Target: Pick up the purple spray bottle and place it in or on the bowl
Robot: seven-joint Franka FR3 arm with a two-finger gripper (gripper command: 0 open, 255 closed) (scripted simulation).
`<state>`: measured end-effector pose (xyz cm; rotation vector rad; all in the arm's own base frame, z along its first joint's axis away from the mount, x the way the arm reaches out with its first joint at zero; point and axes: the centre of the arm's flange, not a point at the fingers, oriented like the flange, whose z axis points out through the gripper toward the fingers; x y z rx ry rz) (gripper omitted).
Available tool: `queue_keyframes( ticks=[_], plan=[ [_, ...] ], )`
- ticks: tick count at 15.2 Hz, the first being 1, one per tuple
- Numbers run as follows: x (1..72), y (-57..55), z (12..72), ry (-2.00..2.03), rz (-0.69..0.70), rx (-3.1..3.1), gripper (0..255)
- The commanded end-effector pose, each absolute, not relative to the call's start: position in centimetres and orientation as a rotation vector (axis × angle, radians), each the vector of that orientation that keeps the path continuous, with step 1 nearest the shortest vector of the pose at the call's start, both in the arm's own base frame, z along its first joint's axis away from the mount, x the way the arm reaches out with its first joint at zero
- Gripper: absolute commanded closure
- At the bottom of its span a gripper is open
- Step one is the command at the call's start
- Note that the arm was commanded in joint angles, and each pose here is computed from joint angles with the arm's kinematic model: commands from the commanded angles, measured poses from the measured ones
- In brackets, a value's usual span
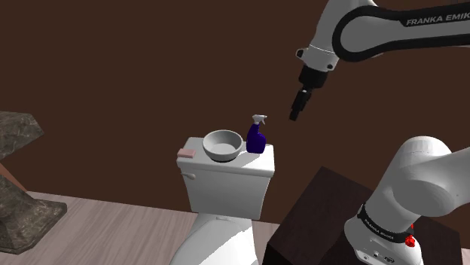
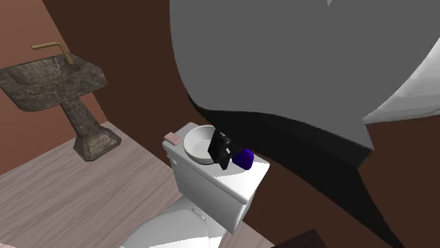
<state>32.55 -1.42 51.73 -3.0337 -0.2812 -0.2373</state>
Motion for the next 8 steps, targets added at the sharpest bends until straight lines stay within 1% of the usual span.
queue_keyframes(
  ticks=[1,8],
  plan=[
    [33.2,-3.0,49.3,-0.330,-0.284,-3.019,0],
    [35.8,-8.6,42.2,-0.480,-0.430,-2.958,0]
  ],
)
